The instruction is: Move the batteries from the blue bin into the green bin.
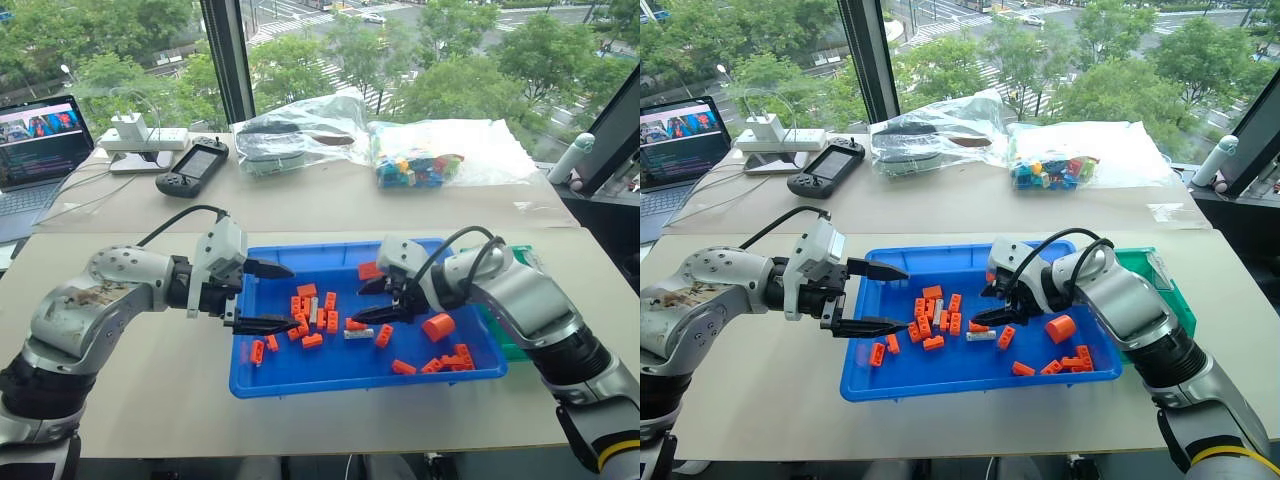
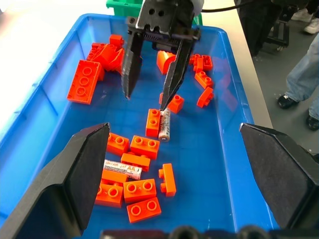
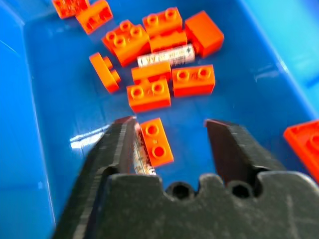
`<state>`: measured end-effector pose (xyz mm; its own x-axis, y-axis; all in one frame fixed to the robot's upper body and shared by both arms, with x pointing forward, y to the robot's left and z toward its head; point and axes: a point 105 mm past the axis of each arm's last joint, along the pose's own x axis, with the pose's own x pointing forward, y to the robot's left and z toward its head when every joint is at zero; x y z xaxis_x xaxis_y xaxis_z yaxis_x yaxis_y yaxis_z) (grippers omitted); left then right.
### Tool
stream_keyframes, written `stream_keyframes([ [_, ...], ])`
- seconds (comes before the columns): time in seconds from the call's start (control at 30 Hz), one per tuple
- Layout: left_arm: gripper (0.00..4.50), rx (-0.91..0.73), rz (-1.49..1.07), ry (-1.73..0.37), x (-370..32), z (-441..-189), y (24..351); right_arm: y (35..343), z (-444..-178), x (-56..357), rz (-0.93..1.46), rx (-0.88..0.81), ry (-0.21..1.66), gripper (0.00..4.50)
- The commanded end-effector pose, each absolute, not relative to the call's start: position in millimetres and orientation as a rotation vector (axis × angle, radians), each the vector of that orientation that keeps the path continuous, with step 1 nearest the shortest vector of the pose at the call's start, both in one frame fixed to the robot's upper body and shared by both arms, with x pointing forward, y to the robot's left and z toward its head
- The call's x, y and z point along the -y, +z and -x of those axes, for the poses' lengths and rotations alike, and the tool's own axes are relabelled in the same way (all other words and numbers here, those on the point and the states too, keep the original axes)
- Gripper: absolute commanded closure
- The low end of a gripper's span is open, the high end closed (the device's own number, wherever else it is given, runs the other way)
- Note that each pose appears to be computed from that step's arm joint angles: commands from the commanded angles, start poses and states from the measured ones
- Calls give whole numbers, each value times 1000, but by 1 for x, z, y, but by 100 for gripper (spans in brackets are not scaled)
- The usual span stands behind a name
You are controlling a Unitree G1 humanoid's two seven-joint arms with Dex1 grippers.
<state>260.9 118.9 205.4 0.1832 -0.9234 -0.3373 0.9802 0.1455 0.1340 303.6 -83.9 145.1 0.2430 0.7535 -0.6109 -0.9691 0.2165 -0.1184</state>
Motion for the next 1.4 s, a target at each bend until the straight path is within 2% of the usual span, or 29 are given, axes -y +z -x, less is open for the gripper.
stream_keyframes([
  [0.03,0,-172,-394,-1376,-119,-259,210,148,-302,75,564,-432,1285,204],
  [0.43,0,-168,-404,-1371,-120,-260,211,128,-307,80,562,-480,1258,204],
  [0.53,0,-167,-407,-1371,-119,-260,211,126,-308,81,554,-486,1249,276],
  [0.67,0,-168,-408,-1370,-120,-260,211,124,-308,82,552,-492,1247,403],
  [0.8,0,-169,-407,-1368,-120,-260,210,133,-313,85,547,-465,1226,406],
  [0.87,0,-169,-406,-1367,-120,-260,210,151,-322,93,549,-423,1187,406],
  [1.07,0,-167,-406,-1366,-120,-261,209,185,-347,137,660,-374,1002,406],
  [1.2,0,-165,-405,-1370,-118,-261,208,205,-363,187,775,-387,817,406],
  [1.37,0,-162,-404,-1371,-117,-262,207,203,-371,197,783,-372,776,406],
  [1.4,0,-161,-404,-1372,-117,-262,207,205,-373,197,796,-359,763,356],
])
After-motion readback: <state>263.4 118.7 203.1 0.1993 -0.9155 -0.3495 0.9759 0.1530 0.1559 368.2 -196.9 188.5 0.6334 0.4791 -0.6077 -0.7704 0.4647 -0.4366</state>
